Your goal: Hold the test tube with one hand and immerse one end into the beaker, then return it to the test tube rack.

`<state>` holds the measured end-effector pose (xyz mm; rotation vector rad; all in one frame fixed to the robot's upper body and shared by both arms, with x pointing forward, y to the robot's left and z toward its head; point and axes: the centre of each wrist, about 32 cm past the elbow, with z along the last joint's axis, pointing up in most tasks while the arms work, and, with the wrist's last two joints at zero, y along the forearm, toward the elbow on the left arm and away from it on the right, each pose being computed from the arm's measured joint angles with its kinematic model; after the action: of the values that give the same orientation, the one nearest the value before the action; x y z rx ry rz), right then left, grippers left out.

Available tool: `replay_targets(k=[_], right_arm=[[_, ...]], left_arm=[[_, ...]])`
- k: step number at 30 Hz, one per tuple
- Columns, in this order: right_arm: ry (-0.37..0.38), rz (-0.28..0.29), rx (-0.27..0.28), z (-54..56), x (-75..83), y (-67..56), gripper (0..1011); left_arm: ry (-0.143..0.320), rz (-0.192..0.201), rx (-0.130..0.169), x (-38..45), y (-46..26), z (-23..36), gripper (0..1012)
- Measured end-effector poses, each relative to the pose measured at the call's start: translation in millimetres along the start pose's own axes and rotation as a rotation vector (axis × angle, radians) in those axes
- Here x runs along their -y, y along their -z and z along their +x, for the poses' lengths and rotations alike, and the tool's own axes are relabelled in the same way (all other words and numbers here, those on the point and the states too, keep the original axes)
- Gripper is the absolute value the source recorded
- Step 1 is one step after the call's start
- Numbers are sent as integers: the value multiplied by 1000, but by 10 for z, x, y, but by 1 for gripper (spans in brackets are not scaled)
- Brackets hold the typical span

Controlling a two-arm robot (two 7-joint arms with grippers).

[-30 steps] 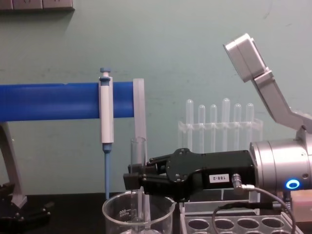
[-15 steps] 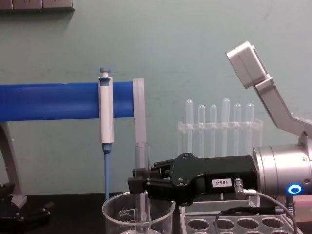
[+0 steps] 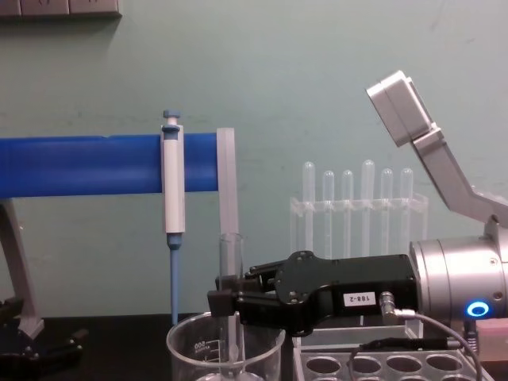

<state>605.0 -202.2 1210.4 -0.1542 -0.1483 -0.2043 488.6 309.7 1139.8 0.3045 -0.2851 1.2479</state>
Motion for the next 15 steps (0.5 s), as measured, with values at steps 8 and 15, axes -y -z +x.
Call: replay_targets(k=[8,15], right_arm=[[0,0,1,1,1,-4,226],[-1,0,2,1,0,-6,226]], left_arm=[[0,0,0,0,0,0,1000],[0,0,0,0,0,0,1000]])
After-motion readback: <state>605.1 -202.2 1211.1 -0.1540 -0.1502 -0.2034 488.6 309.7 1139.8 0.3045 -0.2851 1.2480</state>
